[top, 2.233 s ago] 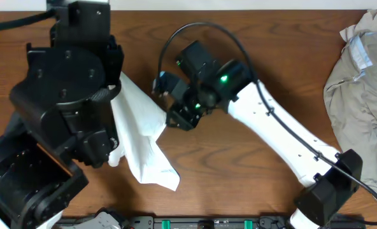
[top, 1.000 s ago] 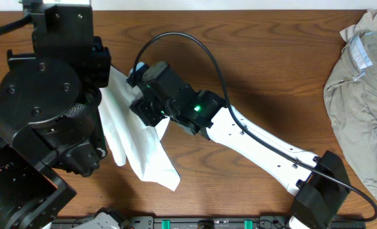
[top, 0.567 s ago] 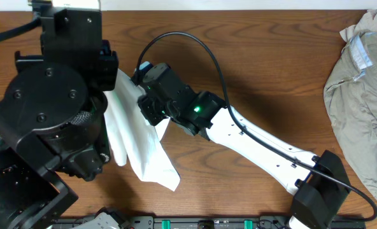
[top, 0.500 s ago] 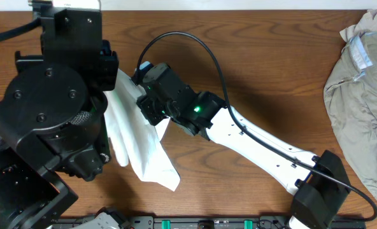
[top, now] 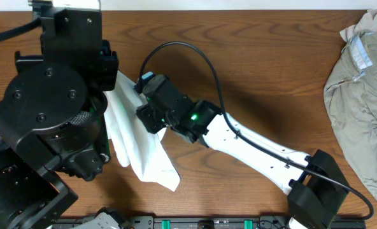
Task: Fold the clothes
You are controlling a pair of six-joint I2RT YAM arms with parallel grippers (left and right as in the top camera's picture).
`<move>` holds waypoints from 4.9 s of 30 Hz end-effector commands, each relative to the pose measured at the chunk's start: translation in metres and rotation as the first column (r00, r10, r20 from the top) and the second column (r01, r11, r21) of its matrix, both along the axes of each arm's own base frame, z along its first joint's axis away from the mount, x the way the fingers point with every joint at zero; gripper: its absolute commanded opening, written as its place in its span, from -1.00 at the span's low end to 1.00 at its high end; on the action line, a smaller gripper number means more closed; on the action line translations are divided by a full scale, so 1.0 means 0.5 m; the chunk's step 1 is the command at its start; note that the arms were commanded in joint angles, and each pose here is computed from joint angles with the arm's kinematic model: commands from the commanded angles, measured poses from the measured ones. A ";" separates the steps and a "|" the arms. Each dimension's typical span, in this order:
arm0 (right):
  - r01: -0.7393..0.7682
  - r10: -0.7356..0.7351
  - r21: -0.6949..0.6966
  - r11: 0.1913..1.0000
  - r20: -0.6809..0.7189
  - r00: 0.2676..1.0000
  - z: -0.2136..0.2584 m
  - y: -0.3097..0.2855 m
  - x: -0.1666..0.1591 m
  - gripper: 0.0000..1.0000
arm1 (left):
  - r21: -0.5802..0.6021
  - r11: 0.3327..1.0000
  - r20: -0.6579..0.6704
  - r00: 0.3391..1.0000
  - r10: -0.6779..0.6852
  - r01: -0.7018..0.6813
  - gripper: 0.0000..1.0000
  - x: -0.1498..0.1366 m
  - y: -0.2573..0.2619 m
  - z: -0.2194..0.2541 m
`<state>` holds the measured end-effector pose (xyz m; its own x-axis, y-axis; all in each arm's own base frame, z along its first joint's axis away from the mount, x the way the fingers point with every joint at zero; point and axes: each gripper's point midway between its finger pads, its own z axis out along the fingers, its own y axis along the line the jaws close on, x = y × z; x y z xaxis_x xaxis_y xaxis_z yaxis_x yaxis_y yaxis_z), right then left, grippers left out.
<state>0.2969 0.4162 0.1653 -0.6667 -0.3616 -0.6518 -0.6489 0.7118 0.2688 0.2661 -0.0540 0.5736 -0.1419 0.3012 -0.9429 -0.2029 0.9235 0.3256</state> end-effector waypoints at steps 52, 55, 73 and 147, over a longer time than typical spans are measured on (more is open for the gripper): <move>0.530 -0.536 0.119 0.839 0.342 0.772 0.378 -0.566 0.040 -0.97 | -0.118 0.950 -0.269 0.912 -0.311 0.289 -0.43 -0.003 -0.119 -0.144; 0.556 -0.550 0.090 0.826 0.346 0.760 0.369 -0.580 0.040 -0.97 | -0.136 0.950 -0.413 0.855 -0.313 0.282 -0.37 -0.004 -0.140 -0.222; 0.798 -0.729 -0.112 0.592 0.348 0.590 0.300 -0.727 0.006 -0.96 | -0.297 0.935 -0.800 0.483 -0.355 0.196 -0.37 0.094 -0.264 -0.539; 0.906 -0.868 -0.196 0.376 0.268 0.418 0.256 -0.876 -0.024 -0.93 | -0.207 0.883 -0.946 0.142 -0.290 0.421 -0.88 0.160 -0.429 -1.023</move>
<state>0.2851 -0.0167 0.2907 -0.6646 0.2183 -0.7146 0.3693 0.9274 -0.0602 0.3316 -0.2743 0.0262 -0.7263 0.6803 -0.0989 0.6835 0.7299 0.0012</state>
